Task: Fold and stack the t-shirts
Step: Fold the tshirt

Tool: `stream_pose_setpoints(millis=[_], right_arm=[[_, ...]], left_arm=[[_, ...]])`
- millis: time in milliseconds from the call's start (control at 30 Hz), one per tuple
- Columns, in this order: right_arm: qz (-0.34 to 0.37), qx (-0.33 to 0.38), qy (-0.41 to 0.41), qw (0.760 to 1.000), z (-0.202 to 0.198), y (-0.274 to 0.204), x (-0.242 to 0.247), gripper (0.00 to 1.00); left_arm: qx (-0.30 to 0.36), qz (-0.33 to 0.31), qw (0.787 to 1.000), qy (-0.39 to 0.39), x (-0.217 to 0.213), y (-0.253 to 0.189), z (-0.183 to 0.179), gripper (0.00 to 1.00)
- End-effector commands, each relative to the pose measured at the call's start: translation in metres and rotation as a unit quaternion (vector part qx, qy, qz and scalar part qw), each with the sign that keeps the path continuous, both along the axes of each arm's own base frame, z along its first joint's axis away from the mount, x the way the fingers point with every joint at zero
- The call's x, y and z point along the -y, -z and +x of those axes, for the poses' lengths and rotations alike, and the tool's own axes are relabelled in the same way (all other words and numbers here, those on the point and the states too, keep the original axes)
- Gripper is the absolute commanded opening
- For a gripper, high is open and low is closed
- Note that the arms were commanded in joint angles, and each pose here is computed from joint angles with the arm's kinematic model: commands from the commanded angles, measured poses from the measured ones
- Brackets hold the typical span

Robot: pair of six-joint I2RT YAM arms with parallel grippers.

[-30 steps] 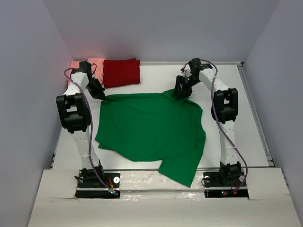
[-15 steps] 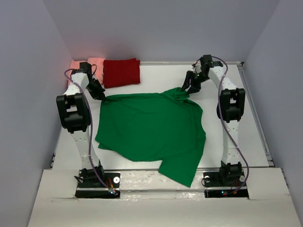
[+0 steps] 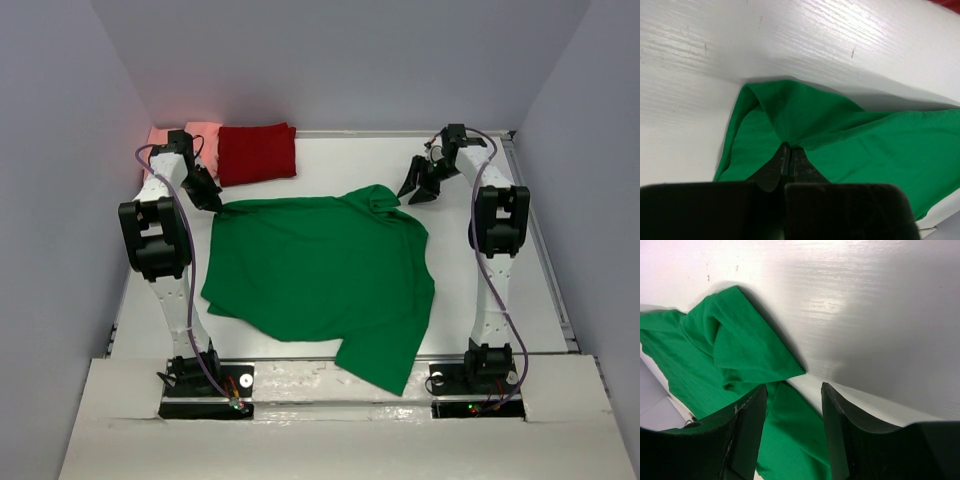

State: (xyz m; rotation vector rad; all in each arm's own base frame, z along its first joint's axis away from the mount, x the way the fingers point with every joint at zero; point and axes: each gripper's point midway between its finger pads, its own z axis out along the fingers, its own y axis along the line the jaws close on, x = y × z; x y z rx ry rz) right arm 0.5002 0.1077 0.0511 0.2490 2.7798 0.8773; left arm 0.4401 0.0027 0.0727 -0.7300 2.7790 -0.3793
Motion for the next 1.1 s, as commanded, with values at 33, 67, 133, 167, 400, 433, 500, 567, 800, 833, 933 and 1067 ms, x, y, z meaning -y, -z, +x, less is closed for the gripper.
stream_pose_setpoints(millis=[33,67,133,167,400,433,500,567,800,833,933,1067], right_arm=[[0.029,0.030,-0.014,0.999,0.007,-0.007,-0.014,0.52],[0.033,0.028,-0.012,0.999,0.007,-0.005,-0.015,0.52],[0.035,0.030,-0.011,0.999,0.008,-0.003,-0.016,0.52],[0.036,0.029,-0.010,0.999,0.008,-0.002,-0.016,0.52],[0.045,0.032,-0.012,0.998,0.015,0.007,-0.019,0.50],[0.047,0.030,-0.011,0.998,0.015,0.008,-0.019,0.49],[0.052,0.030,-0.010,0.998,0.017,0.008,-0.021,0.34],[0.053,0.030,-0.009,0.998,0.019,0.010,-0.021,0.18],[0.061,0.051,-0.013,0.997,0.029,0.000,-0.023,0.00],[0.063,0.062,-0.018,0.996,0.031,-0.006,-0.024,0.00],[0.056,0.119,-0.041,0.991,0.035,-0.031,-0.032,0.00],[0.057,0.192,-0.082,0.976,0.035,-0.065,-0.049,0.00]], left_arm=[[0.030,0.006,0.999,0.012,-0.002,-0.029,0.005,0.00],[0.030,0.007,0.999,0.011,-0.002,-0.029,0.005,0.00],[0.028,0.006,1.000,0.011,-0.002,-0.028,0.004,0.00],[0.027,0.006,1.000,0.011,-0.002,-0.027,0.004,0.00],[0.028,0.006,1.000,0.011,-0.002,-0.027,0.005,0.00],[0.027,0.006,1.000,0.011,-0.002,-0.027,0.005,0.00],[0.025,0.008,1.000,0.012,-0.003,-0.026,0.004,0.00],[0.026,0.008,1.000,0.011,-0.003,-0.026,0.005,0.00],[0.025,0.009,1.000,0.013,-0.003,-0.027,0.005,0.00],[0.025,0.010,1.000,0.012,-0.003,-0.027,0.006,0.00],[0.028,0.008,0.999,0.012,-0.003,-0.028,0.007,0.00],[0.030,0.002,0.999,0.013,-0.001,-0.027,0.006,0.00]])
